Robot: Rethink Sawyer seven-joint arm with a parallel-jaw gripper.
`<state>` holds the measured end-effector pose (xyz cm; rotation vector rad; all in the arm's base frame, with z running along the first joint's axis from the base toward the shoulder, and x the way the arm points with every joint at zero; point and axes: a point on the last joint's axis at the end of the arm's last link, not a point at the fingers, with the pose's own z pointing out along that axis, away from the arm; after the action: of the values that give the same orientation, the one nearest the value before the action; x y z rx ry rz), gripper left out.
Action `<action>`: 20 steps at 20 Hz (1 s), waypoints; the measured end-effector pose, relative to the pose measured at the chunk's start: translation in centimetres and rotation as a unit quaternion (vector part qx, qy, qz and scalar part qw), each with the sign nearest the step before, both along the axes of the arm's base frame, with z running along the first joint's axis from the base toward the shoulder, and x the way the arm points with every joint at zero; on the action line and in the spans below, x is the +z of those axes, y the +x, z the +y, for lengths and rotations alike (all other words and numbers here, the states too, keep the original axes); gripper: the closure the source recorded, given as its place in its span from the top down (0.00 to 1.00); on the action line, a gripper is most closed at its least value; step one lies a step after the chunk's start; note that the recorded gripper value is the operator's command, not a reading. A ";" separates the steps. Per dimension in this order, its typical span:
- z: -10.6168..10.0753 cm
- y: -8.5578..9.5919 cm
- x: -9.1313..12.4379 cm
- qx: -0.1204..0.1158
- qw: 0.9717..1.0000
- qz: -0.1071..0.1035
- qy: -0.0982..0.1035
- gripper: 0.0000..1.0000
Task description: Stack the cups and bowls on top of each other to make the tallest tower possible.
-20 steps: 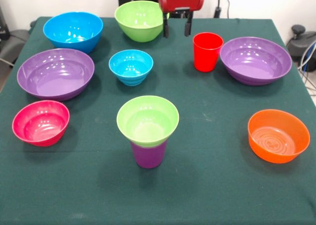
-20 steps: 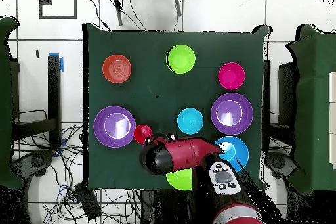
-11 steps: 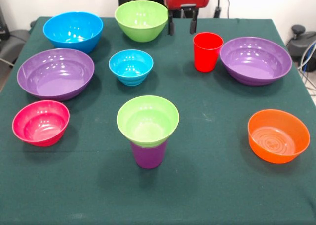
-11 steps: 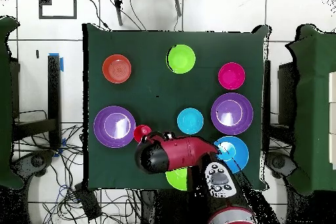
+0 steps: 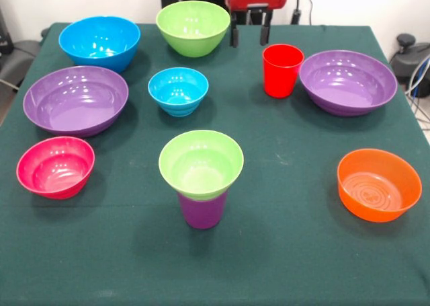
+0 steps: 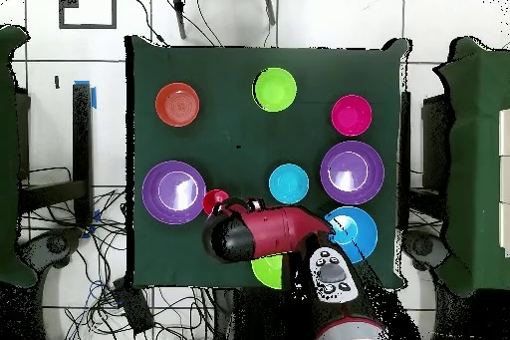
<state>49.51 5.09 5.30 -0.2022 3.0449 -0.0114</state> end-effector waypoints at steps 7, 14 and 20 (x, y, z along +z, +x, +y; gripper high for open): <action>1.9 0.0 0.0 0.009 1.000 0.001 0.003 1.00; 3.6 -0.3 0.0 0.025 1.000 0.001 0.004 1.00; 4.2 -0.5 -0.2 0.030 1.000 0.004 0.004 1.00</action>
<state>49.01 9.26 5.13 -0.2946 3.0442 0.0066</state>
